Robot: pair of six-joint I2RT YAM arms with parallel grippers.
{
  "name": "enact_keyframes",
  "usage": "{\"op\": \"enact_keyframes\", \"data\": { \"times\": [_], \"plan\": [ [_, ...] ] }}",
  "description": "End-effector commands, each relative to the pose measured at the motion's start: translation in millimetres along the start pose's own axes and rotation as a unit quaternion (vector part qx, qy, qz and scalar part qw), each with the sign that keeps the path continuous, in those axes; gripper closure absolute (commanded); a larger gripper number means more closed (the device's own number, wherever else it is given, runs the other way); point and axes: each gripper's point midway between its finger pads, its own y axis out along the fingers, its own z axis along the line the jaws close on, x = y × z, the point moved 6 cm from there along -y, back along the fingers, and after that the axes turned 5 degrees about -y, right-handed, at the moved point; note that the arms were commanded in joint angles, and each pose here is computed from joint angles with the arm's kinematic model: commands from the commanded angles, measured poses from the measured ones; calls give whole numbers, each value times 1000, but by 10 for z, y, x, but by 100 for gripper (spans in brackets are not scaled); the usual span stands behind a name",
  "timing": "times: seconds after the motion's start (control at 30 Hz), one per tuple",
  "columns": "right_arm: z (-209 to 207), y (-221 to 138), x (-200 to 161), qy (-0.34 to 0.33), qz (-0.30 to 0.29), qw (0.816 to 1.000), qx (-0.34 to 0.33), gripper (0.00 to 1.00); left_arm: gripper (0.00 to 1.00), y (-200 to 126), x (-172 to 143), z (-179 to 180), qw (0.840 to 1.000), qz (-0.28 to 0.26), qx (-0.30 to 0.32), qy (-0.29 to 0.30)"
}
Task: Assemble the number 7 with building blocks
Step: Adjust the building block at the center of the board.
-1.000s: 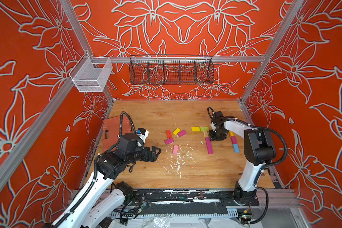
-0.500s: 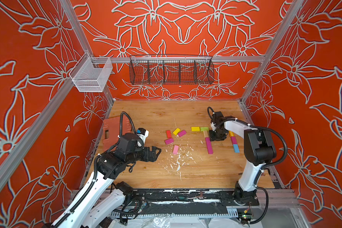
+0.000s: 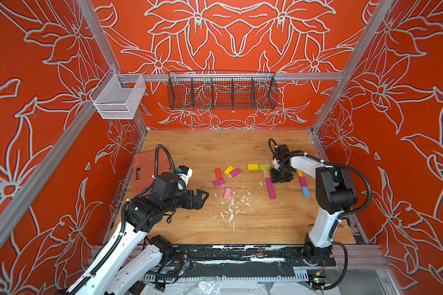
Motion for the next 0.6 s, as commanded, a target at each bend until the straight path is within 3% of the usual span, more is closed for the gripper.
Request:
{"op": "enact_keyframes", "data": {
  "times": [0.0, 0.27, 0.57],
  "plan": [
    [-2, 66, -73, -3, 17, 1000, 6, 52, 3, 5, -3, 26, 1000, -6, 3, 0],
    [-120, -53, -199, 29, 12, 998, -46, 49, 3, 6, -1, 22, 1000, -5, 2, 0],
    [-119, -80, -535, 49, 7, 998, -39, 48, 3, 4, -4, 4, 1000, -4, -6, 2]
  ]
}}
